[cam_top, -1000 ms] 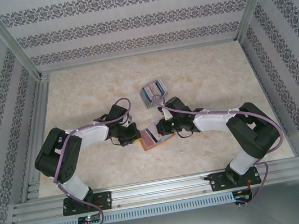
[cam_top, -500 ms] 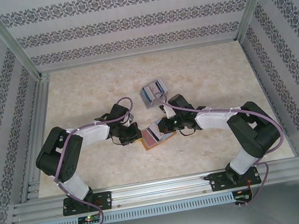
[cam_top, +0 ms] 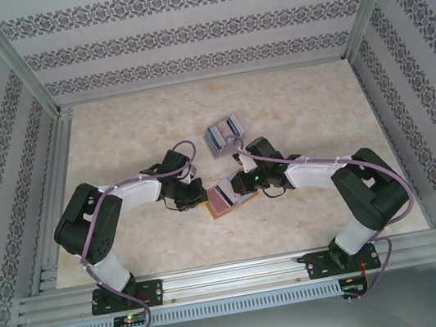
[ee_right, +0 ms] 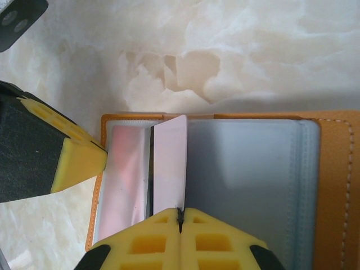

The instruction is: Put the credit cards into the card holder

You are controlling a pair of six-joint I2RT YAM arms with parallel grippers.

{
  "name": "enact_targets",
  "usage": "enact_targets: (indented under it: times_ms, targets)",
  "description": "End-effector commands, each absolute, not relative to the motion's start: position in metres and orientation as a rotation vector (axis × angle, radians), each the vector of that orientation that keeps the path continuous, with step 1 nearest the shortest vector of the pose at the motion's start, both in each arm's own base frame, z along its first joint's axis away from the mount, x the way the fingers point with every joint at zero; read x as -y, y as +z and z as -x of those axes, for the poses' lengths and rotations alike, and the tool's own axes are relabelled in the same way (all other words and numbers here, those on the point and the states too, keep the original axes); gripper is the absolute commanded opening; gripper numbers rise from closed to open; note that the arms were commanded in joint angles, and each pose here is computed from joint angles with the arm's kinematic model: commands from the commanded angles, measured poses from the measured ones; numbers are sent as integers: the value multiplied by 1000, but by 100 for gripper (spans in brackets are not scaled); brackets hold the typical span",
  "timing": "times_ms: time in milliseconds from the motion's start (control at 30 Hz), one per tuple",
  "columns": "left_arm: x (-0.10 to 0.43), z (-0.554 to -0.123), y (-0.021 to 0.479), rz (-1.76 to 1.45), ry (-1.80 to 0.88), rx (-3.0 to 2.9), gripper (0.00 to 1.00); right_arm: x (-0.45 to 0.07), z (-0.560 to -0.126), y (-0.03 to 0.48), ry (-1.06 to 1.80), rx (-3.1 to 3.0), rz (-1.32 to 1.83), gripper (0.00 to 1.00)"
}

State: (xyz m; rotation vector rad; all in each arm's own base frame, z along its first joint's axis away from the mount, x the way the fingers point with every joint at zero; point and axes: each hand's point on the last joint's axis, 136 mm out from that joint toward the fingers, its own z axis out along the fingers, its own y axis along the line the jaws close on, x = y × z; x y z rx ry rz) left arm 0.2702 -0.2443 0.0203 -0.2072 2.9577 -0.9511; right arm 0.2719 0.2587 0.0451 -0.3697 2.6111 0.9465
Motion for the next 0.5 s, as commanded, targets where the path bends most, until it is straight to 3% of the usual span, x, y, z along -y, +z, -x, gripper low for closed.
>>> enact_targets:
  times_ms: [0,467]
  targets:
    - [233,-255,-6,228,-807,-3052,4,-256,-270,42,874,-2617,373,5]
    - [232,-251,-7,263,-817,-3044,3,-264,-275,37,777,-2563,221,2]
